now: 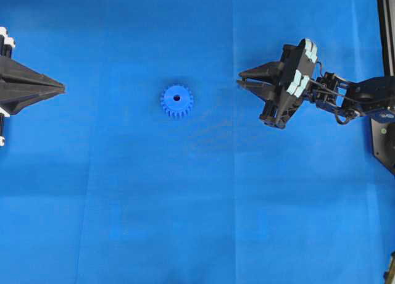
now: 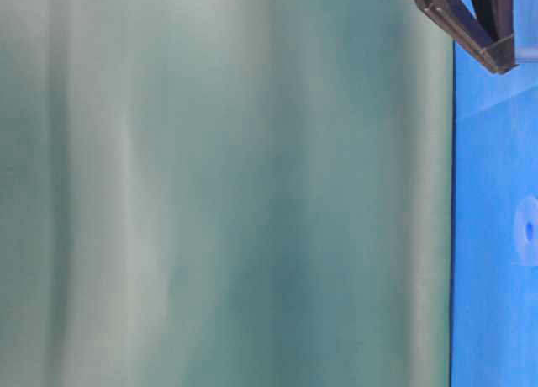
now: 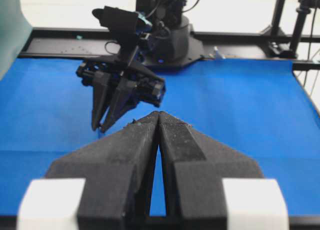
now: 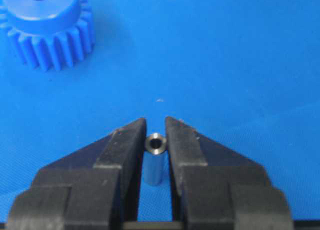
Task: Insert the shaft placed at a random location into the center hole of the small gear at another random location.
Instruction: 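Lift the silver shaft upward with the right gripper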
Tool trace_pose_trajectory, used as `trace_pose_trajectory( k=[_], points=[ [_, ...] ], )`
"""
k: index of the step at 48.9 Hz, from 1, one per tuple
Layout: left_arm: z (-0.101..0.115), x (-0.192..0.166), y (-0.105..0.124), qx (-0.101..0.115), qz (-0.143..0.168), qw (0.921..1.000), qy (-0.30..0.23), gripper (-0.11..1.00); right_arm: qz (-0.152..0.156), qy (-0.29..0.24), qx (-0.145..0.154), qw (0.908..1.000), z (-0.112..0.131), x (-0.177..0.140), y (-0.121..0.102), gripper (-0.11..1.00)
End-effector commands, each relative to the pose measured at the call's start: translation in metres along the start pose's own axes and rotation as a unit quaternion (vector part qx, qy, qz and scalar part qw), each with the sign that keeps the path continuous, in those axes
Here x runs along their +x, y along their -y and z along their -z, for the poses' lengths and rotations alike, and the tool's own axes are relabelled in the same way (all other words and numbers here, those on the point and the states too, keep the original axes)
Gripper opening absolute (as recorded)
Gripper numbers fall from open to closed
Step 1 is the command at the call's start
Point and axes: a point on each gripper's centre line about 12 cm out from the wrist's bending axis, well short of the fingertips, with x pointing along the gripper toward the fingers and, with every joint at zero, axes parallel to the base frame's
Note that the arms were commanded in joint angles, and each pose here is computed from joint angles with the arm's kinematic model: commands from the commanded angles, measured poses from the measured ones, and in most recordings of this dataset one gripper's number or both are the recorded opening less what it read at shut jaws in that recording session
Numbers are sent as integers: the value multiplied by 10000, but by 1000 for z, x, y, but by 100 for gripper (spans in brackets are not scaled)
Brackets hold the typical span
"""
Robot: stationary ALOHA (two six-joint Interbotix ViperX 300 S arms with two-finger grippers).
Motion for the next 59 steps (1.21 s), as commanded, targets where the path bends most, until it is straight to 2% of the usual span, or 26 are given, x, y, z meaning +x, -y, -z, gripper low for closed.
trace_pose_trajectory(
  k=[1,13,26,38,59],
  points=[
    [-4,1,0,0,-5,10000,77,0,-6,89,20,10000,-6,1,-1,3],
    [-5,1,0,-7,-5,10000,77,0,-34,229,43,9997,-15,-1,-2,3],
    [-5,1,0,-7,-5,10000,77,0,-266,289,157,9991,-55,-21,-11,3],
    [-5,1,0,-15,-5,10000,77,0,-453,304,22,9985,-83,-36,-18,3],
    [-4,1,0,-31,-5,10000,61,0,-463,222,-41,9987,-90,-18,-23,3]
  ],
)
